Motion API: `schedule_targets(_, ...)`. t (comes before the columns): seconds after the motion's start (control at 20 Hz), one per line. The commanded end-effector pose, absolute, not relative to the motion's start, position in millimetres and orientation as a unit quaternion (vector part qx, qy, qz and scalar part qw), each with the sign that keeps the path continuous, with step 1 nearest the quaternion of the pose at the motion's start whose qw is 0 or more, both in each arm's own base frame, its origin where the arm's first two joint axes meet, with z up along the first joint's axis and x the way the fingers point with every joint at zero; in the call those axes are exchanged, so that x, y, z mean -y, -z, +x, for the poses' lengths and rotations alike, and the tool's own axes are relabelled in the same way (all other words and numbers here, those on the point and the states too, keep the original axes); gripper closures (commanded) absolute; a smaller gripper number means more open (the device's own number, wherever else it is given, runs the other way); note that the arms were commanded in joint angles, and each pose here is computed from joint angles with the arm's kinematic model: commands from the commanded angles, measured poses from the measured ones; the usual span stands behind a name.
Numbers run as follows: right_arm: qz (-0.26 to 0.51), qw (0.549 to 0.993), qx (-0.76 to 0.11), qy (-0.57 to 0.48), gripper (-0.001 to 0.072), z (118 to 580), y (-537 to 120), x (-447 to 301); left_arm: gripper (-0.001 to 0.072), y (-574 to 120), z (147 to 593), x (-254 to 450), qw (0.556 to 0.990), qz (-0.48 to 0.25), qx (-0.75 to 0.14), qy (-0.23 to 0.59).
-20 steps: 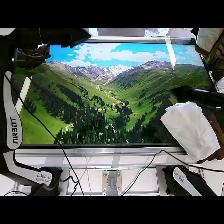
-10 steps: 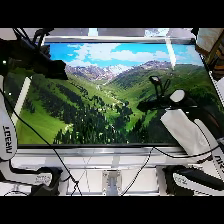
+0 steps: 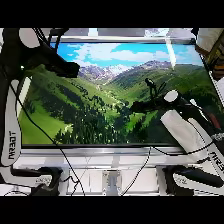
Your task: Fold the shirts.
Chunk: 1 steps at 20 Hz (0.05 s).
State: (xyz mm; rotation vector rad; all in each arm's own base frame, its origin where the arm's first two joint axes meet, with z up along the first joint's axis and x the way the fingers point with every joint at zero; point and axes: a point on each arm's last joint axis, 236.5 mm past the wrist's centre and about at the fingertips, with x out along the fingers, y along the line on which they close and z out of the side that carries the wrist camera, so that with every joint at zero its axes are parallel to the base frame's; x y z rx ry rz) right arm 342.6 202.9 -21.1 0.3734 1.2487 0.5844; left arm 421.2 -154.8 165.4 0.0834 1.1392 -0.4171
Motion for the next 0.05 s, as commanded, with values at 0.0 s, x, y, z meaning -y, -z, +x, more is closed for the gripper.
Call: schedule_targets(0.0,0.192,0.724,-0.597,-0.289,0.0406,324.1,16.4,-214.4,0.0596,-164.9,423.8,155.1,0.825,0.047,-0.53,0.19)
